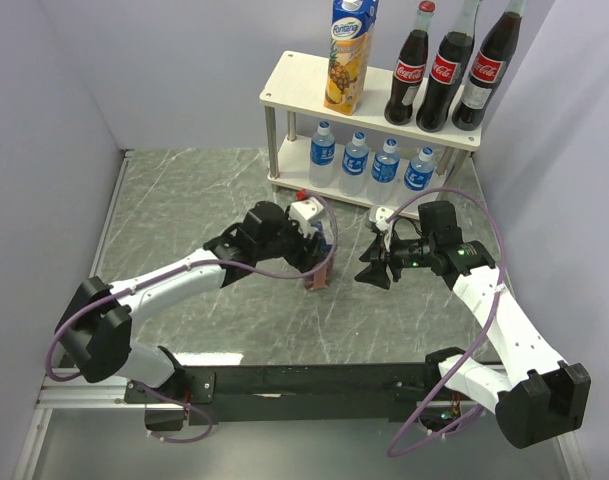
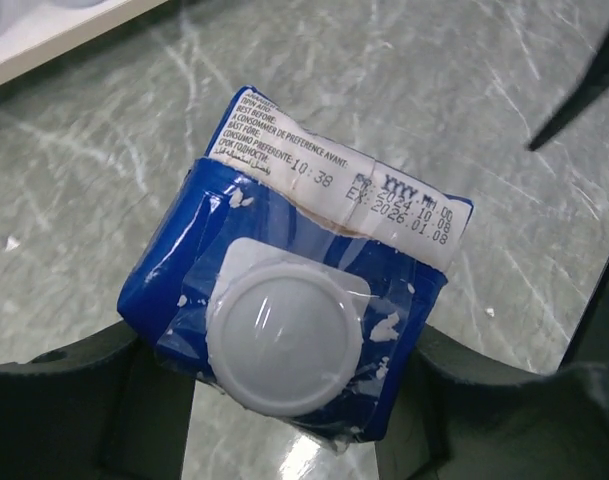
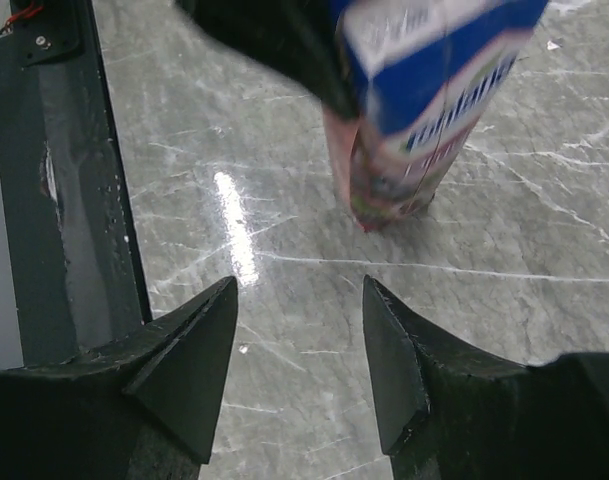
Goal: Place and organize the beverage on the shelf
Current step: Move the drink to the center of the board.
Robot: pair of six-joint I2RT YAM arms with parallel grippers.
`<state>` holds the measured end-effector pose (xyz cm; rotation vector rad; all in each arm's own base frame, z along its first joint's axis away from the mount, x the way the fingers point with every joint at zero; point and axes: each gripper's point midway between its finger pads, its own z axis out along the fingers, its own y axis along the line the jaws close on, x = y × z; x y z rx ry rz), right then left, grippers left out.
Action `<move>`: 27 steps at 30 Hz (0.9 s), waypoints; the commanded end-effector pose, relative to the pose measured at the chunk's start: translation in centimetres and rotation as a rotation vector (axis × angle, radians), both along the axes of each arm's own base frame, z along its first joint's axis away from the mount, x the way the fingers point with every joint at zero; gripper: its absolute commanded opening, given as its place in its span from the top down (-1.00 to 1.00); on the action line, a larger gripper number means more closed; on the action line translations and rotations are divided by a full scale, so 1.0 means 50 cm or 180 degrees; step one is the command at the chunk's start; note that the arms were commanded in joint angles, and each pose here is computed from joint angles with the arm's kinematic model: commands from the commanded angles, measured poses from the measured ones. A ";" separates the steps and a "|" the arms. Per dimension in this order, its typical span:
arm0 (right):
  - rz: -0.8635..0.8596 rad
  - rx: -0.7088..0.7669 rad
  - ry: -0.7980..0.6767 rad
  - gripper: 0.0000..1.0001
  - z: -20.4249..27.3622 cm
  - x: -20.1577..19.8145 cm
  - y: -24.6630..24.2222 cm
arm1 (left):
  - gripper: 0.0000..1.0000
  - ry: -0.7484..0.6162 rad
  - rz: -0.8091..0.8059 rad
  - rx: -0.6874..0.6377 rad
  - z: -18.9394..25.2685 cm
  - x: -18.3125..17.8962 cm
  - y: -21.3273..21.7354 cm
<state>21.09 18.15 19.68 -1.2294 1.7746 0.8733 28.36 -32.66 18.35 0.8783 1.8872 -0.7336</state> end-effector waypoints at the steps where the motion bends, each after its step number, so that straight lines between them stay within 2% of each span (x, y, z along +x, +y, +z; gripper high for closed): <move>1: 0.0022 -0.0001 -0.0202 -0.20 0.016 0.011 -0.002 | -0.38 -0.0223 -0.0059 -0.0320 0.050 -0.007 -0.055; 3: 0.0040 -0.0014 -0.0217 -0.22 0.011 0.012 -0.002 | -0.87 -0.0275 -0.0045 -0.0314 0.050 -0.016 -0.062; 4: 0.0088 -0.0022 -0.0249 -0.26 0.008 0.011 -0.001 | -0.99 -0.0303 -0.0041 -0.0318 0.053 -0.018 -0.064; 9: 0.0455 -0.0071 -0.0340 -0.39 -0.020 -0.005 0.004 | -0.99 -0.0552 -0.0010 -0.0456 0.107 -0.027 -0.047; 10: 0.0585 -0.0110 -0.0542 -0.45 -0.009 0.003 0.004 | -0.99 -0.0574 0.0014 -0.0446 0.106 -0.031 -0.037; 11: 0.0664 -0.0147 -0.0475 -0.46 -0.013 -0.009 0.001 | -0.99 -0.0601 0.0039 -0.0450 0.110 -0.032 -0.029; 13: 0.0877 -0.0233 -0.0795 -0.53 0.012 0.009 0.001 | -0.99 -0.0696 0.0112 -0.0437 0.120 -0.043 0.000; 18: 0.1141 -0.0313 -0.1207 -0.58 0.068 0.047 0.010 | -0.99 -0.0868 0.0409 -0.0599 0.108 -0.078 0.085; 20: 0.1237 -0.0278 -0.1151 -0.60 0.074 0.062 0.021 | -0.99 -0.0952 0.0414 -0.0676 0.105 -0.092 0.102; 21: 0.1262 -0.0256 -0.1259 -0.62 0.107 0.078 0.029 | -0.99 -0.0983 0.0378 -0.0674 0.084 -0.108 0.118; 22: 0.1332 -0.0266 -0.1271 -0.68 0.114 0.084 0.038 | -0.99 -0.1106 0.0302 -0.0701 0.086 -0.115 0.121; 23: 0.1406 -0.0305 -0.1039 -0.71 0.093 0.086 0.043 | -0.99 -0.1258 0.0136 -0.0691 0.084 -0.128 0.119; 24: 0.1430 -0.0331 -0.1144 -0.73 0.123 0.103 0.051 | -0.99 -0.1325 0.0076 -0.0651 0.059 -0.138 0.129; 27: 0.1441 -0.0437 -0.1005 -0.75 0.131 0.127 0.068 | -0.99 -0.1629 0.0021 -0.0580 0.057 -0.133 0.132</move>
